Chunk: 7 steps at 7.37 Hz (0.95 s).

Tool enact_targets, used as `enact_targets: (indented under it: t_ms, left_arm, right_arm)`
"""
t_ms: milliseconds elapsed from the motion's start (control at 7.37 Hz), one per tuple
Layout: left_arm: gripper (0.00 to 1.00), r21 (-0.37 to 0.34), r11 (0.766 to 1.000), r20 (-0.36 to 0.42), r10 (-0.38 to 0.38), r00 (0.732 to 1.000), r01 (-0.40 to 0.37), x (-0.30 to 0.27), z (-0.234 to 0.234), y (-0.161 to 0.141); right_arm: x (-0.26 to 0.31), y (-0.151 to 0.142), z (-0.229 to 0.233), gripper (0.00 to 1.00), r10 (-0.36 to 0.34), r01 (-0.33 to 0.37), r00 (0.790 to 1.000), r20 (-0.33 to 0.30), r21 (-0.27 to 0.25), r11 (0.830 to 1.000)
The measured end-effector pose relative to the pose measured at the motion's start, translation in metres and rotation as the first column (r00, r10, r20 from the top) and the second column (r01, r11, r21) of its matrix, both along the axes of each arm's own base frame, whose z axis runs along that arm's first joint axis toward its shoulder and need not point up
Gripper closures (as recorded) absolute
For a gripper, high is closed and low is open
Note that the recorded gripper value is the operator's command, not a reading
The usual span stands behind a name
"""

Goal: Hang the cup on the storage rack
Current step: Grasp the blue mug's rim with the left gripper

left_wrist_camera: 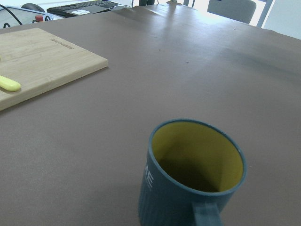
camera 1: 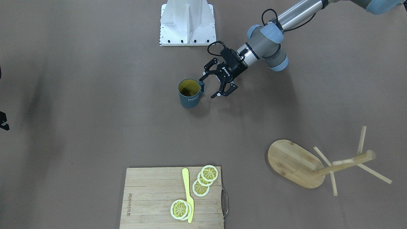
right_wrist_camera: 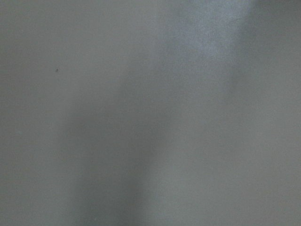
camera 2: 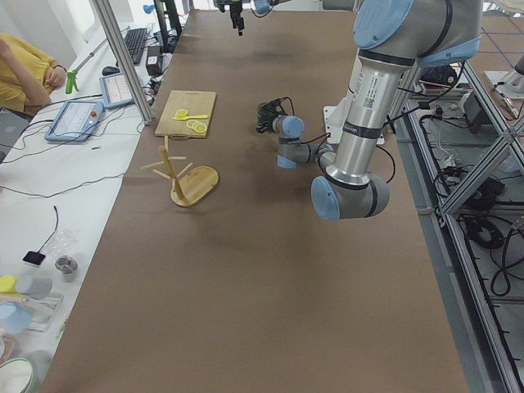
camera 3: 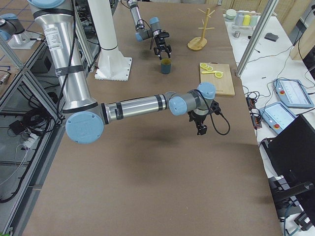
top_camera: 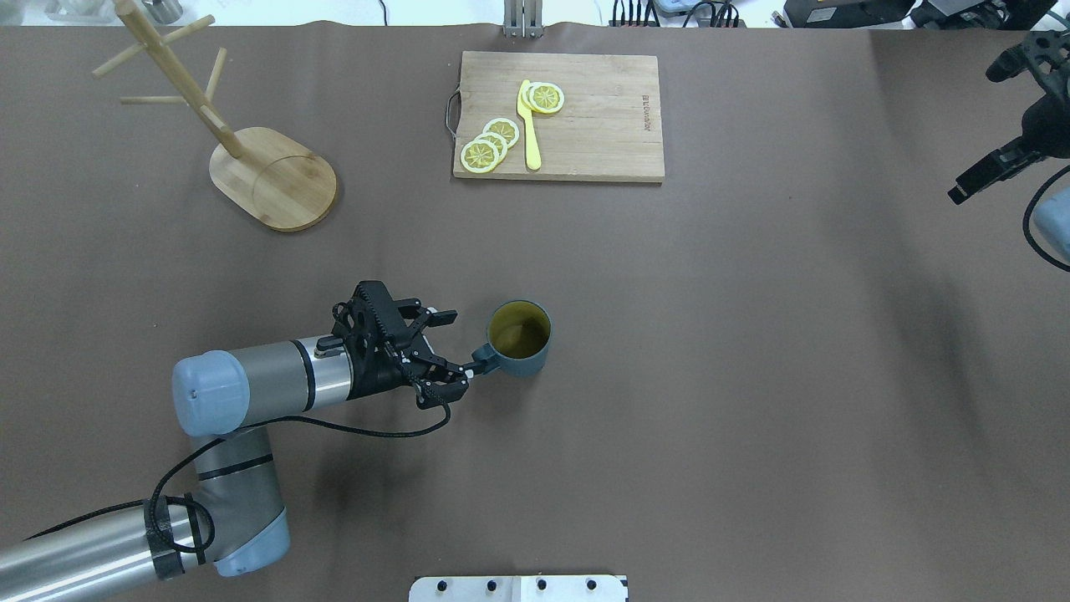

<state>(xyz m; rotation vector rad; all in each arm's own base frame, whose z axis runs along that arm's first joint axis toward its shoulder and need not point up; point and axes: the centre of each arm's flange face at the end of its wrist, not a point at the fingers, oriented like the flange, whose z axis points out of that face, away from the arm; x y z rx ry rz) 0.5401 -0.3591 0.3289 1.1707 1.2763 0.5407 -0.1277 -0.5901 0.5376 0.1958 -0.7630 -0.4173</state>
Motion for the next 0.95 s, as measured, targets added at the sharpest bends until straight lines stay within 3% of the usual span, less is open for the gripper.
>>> enact_targets:
  t_ms: [407, 679, 950]
  left_arm:
    - [0.22, 0.008, 1.0, 0.021, 0.015, 1.0, -0.016, 0.012, 0.006, 0.01]
    - [0.41, 0.007, 1.0, 0.025, 0.027, 0.999, -0.027, 0.017, 0.007, 0.016]
    - [1.0, 0.005, 1.0, 0.031, 0.03, 0.999, -0.03, 0.019, 0.008, 0.017]
  right_arm:
    - [0.0, -0.001, 0.003, 0.0, 0.002, -0.002, 1.0, -0.002, -0.007, 1.0]
    - [-0.001, -0.001, 0.001, 0.0, 0.003, -0.003, 1.0, -0.001, -0.006, 1.0]
    - [-0.001, -0.002, 0.002, 0.0, 0.003, -0.003, 1.0, -0.002, -0.008, 1.0]
